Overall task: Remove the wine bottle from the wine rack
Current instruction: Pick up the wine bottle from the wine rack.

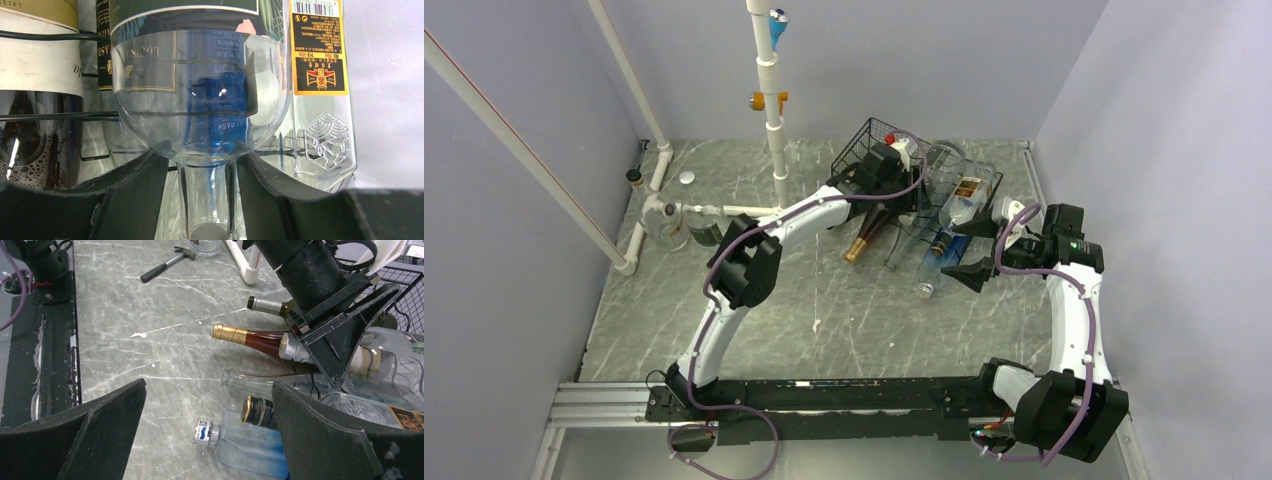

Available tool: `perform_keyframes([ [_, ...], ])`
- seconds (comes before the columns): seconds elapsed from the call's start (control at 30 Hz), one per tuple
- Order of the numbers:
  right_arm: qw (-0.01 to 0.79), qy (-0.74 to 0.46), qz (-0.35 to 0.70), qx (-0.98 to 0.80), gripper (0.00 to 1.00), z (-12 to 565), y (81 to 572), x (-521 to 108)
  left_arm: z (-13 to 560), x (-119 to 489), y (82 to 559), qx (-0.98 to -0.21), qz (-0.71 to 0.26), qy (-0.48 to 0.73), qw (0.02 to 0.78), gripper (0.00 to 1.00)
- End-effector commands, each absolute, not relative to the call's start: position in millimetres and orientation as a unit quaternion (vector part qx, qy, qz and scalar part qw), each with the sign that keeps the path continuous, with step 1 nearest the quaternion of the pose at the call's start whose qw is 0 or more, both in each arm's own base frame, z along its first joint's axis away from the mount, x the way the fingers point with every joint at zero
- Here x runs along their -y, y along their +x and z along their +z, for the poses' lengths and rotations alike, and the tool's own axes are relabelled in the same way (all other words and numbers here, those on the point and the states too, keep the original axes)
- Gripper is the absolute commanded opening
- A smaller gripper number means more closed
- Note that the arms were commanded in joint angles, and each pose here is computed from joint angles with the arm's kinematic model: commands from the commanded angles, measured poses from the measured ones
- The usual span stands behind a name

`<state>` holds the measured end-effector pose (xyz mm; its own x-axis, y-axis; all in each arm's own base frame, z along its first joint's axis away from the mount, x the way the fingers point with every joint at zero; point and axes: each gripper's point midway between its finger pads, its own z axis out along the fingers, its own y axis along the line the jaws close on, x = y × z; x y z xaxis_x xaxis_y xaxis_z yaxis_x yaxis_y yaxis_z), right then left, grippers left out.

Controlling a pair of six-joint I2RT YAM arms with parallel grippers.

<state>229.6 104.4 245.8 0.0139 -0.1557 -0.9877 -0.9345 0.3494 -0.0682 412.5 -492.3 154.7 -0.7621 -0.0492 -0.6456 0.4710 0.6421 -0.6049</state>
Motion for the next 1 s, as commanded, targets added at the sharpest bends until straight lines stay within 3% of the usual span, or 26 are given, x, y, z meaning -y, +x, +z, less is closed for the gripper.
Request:
perform_keyframes([
  [0.0, 0.569, -0.461, 0.339, -0.590, 1.00, 254, 232, -104, 162, 498, 420, -0.840, -0.402, 0.131, 0.339, 0.56],
  [0.13, 0.569, -0.461, 0.339, -0.590, 1.00, 254, 232, -103, 161, 500, 420, -0.841, -0.403, 0.133, 0.337, 0.53],
  [0.23, 0.570, -0.462, 0.339, -0.590, 1.00, 254, 232, -104, 162, 500, 420, -0.840, -0.403, 0.135, 0.338, 0.45],
  [0.47, 0.569, -0.461, 0.338, -0.590, 1.00, 254, 232, -103, 176, 499, 417, -0.829, -0.411, 0.146, 0.349, 0.00],
  [0.73, 0.570, -0.461, 0.338, -0.591, 1.00, 254, 232, -103, 234, 483, 421, -0.780, -0.431, 0.163, 0.423, 0.00],
  [0.97, 0.569, -0.461, 0.337, -0.591, 1.00, 253, 232, -103, 271, 464, 428, -0.750, -0.468, 0.147, 0.444, 0.00],
])
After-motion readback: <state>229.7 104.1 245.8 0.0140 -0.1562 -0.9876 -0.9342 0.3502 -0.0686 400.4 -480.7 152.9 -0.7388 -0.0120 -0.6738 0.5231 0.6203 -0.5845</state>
